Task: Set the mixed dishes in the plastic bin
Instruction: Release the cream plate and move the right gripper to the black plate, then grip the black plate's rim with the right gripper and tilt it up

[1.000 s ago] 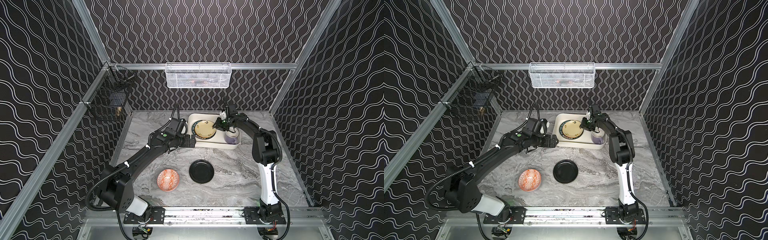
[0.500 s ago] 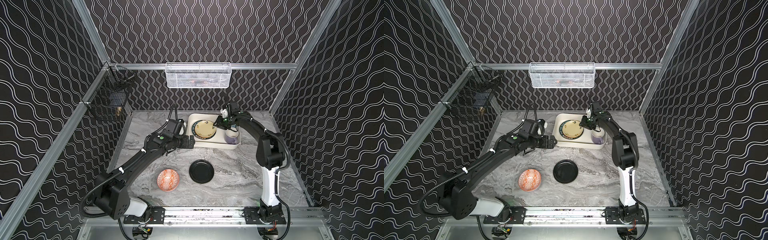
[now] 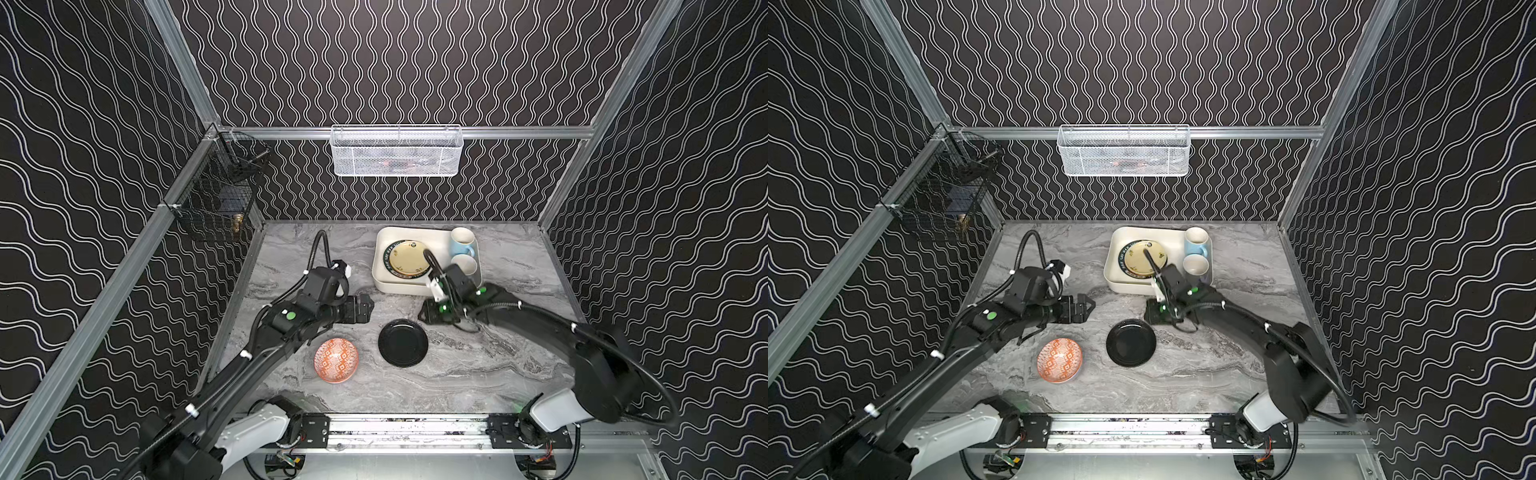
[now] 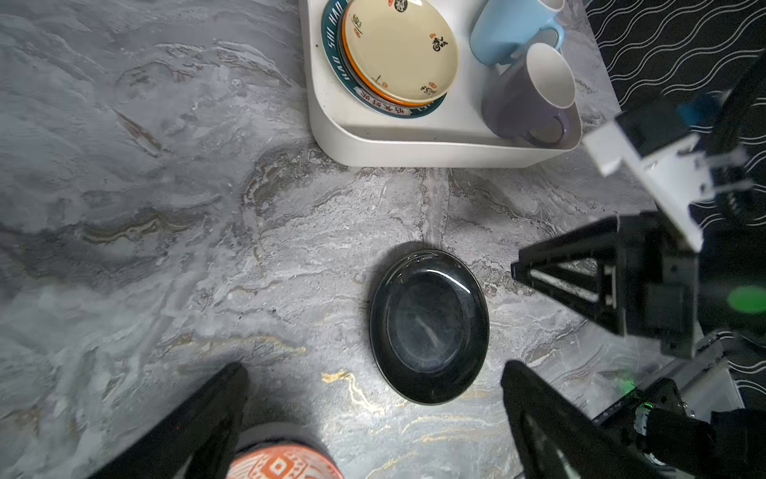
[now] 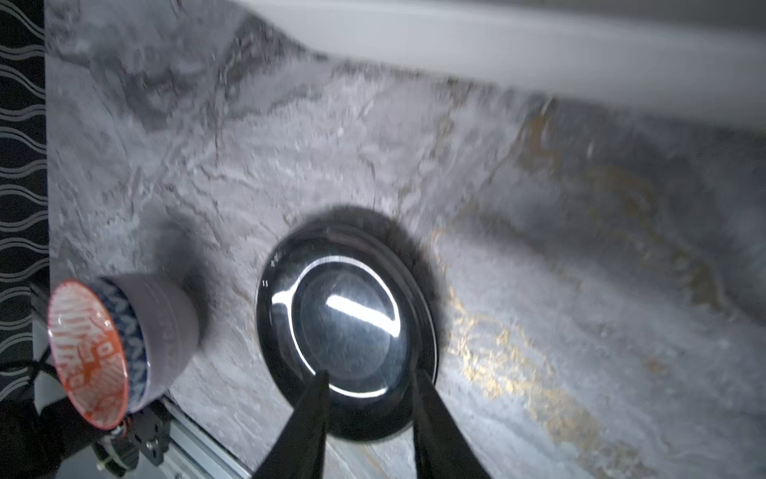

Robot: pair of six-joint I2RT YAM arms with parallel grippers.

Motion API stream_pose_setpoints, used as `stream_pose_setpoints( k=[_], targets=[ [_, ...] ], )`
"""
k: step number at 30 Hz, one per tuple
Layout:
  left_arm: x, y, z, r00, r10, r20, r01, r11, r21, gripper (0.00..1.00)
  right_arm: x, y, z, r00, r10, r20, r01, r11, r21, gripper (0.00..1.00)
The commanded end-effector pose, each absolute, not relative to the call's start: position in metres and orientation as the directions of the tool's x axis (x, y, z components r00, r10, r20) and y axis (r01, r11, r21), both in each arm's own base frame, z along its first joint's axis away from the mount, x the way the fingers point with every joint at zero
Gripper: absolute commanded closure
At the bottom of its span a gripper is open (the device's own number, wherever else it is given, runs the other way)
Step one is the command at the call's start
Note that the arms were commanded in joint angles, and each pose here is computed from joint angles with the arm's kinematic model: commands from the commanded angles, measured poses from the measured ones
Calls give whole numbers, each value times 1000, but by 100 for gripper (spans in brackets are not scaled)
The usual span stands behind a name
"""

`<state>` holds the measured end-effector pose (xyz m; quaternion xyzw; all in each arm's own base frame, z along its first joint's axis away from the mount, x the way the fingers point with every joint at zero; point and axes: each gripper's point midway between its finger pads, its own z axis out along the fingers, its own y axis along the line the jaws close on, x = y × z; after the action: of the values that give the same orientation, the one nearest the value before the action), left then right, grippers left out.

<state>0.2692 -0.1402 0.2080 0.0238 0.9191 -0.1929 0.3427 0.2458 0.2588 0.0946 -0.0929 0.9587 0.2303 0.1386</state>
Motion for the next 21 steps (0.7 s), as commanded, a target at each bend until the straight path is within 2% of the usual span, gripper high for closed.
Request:
stream_pose_setpoints(
  k=[1, 8, 21],
  targets=[
    [255, -124, 208, -766, -91, -636, 135, 945, -299, 1, 235, 256, 83, -944, -45, -326, -187, 889, 419, 65],
    [231, -113, 212, -765, -133, -630, 110, 937, -332, 1, 209, 253, 52, -958, -41, -285, -169, 882, 440, 65],
    [221, -103, 218, -753, -149, -640, 88, 942, -323, 1, 212, 262, 24, -969, -50, -240, -154, 886, 437, 65]
  ],
)
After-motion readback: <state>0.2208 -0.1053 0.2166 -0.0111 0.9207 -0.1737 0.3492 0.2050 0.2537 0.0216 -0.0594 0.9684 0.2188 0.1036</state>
